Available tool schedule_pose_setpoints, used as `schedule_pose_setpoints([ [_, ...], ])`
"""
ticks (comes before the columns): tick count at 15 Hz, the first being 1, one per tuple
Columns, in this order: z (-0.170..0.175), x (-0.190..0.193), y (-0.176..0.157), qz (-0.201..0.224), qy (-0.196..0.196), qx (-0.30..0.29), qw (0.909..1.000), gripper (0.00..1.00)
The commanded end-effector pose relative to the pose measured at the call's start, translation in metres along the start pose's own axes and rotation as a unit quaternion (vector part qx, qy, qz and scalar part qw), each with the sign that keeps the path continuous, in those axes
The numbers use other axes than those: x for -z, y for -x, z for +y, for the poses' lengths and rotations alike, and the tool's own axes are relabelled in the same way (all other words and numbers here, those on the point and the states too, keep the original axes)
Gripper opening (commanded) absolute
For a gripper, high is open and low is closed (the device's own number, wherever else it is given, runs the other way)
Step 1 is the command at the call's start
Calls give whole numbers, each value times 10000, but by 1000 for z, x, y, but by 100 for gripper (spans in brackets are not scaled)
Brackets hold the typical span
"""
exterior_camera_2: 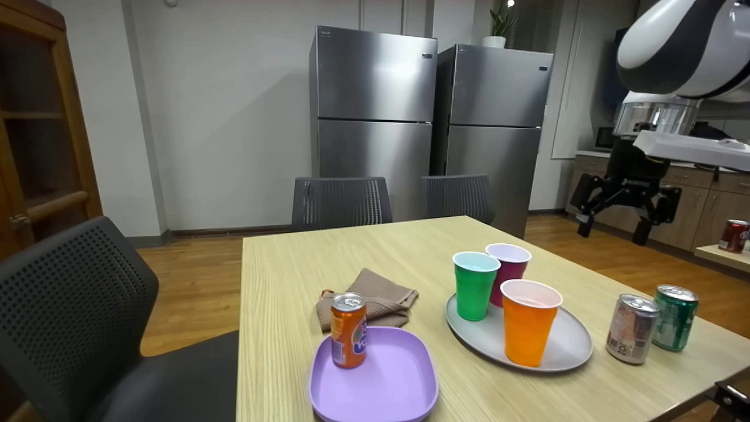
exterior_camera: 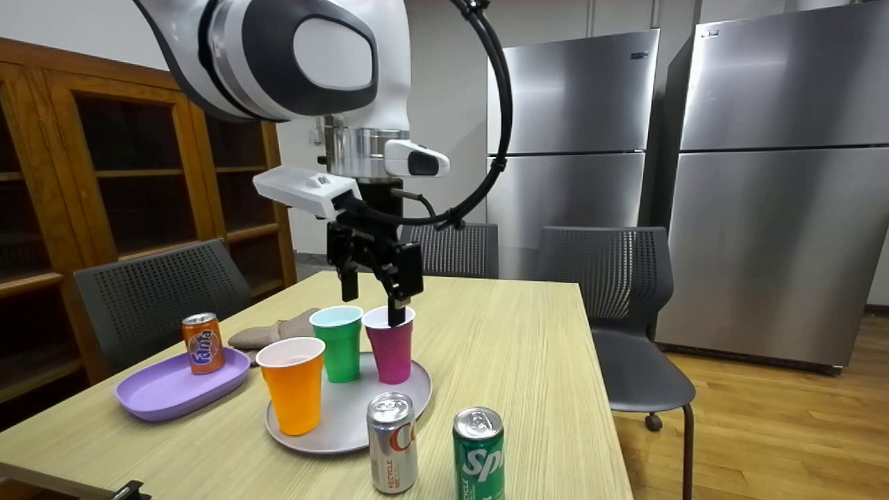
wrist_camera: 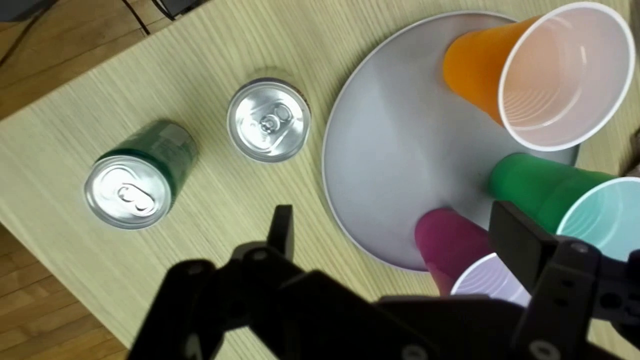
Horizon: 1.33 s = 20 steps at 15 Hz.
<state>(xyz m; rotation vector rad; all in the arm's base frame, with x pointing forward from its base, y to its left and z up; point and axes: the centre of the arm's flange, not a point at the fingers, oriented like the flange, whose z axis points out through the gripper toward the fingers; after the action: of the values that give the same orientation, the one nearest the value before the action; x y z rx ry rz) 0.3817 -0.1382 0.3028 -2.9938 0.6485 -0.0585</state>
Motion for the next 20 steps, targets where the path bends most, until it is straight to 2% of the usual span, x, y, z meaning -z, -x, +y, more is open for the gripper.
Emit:
schedule_pose_setpoints([
  [1, 12, -3, 10, 31, 283, -283, 9992, 100],
  [4, 19, -16, 16, -49, 470, -501, 9976, 100],
  [10, 22, -44, 27, -213, 532, -1048, 9928, 100],
  [20, 34, -76, 32, -427, 755, -1832, 9792, 100],
])
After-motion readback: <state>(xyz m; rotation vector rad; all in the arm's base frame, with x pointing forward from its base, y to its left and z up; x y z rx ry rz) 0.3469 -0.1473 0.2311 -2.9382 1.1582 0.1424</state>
